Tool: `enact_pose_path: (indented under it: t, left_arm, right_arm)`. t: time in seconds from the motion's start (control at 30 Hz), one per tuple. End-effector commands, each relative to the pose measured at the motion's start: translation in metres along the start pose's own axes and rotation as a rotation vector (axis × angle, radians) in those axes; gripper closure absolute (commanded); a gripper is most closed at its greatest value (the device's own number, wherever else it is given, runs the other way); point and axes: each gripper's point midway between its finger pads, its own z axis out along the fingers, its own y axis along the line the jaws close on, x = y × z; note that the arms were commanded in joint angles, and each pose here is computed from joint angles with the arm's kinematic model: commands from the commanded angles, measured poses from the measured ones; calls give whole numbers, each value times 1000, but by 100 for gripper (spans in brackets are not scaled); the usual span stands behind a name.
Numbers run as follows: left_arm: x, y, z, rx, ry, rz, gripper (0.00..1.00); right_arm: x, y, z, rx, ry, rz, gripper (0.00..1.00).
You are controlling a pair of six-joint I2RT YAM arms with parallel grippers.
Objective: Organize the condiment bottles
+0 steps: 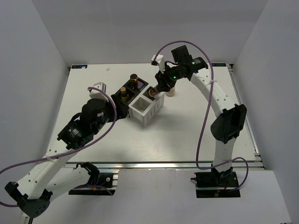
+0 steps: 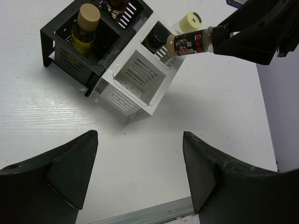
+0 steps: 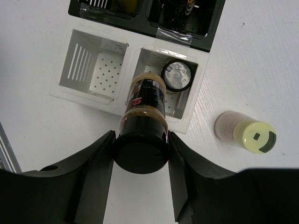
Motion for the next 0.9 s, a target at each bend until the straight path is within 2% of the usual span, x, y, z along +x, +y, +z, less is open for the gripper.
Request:
enact_pose_path:
  t: [0.0, 0.5, 0.87]
  left_arm:
    - [-3, 1, -6, 3, -17, -9, 17]
    - [-2, 2, -8, 2, -15, -17, 17]
    - [-2, 1, -6, 8, -18, -15, 17]
  right_arm:
    - [-16, 6, -9, -11, -39, -54, 100]
    - [-3, 7, 14, -5, 33, -75, 100]
    - [2, 0, 7, 53, 70, -96, 100]
